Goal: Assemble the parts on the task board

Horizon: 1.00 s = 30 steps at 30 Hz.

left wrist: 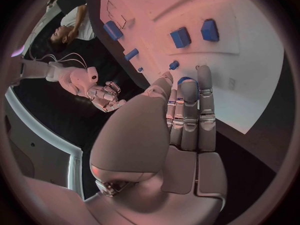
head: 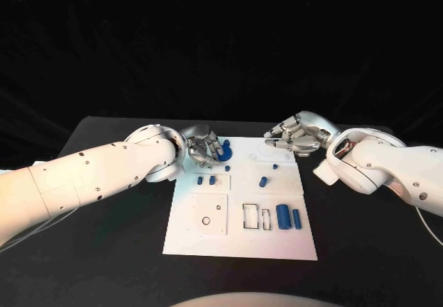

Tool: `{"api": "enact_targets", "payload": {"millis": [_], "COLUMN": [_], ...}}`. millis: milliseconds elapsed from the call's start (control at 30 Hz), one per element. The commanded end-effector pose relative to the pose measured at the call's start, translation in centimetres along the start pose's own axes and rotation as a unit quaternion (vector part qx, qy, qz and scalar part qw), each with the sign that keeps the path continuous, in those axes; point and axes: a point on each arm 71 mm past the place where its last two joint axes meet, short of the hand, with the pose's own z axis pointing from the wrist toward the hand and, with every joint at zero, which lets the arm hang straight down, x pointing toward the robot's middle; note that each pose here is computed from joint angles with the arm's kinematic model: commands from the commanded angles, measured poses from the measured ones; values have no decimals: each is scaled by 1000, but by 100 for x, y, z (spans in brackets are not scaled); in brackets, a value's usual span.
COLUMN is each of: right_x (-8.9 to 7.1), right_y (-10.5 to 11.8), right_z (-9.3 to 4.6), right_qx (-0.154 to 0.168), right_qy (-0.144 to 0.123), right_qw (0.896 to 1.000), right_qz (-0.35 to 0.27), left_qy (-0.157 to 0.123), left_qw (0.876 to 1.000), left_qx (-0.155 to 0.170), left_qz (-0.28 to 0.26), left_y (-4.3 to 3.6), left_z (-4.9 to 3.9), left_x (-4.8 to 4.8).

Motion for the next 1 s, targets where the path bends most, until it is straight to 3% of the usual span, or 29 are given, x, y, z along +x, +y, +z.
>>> {"api": "enact_targets", "payload": {"millis": [33, 467, 1000], "right_x": [15, 15, 15], "right_y": [9, 9, 9], "right_z": [2, 8, 15], "right_qx": [-4, -5, -7], "right_qy": [4, 4, 4], "right_qw": [1000, 1000, 1000], "right_qz": [-4, -5, -5], "left_qy": [-32, -1, 30], "left_qw": [994, 986, 982], "left_qx": [66, 44, 16], "left_qz": [85, 161, 186], "left_y": [-114, -209, -229], "left_z": [30, 166, 259], "left_x": [16, 205, 282]}}
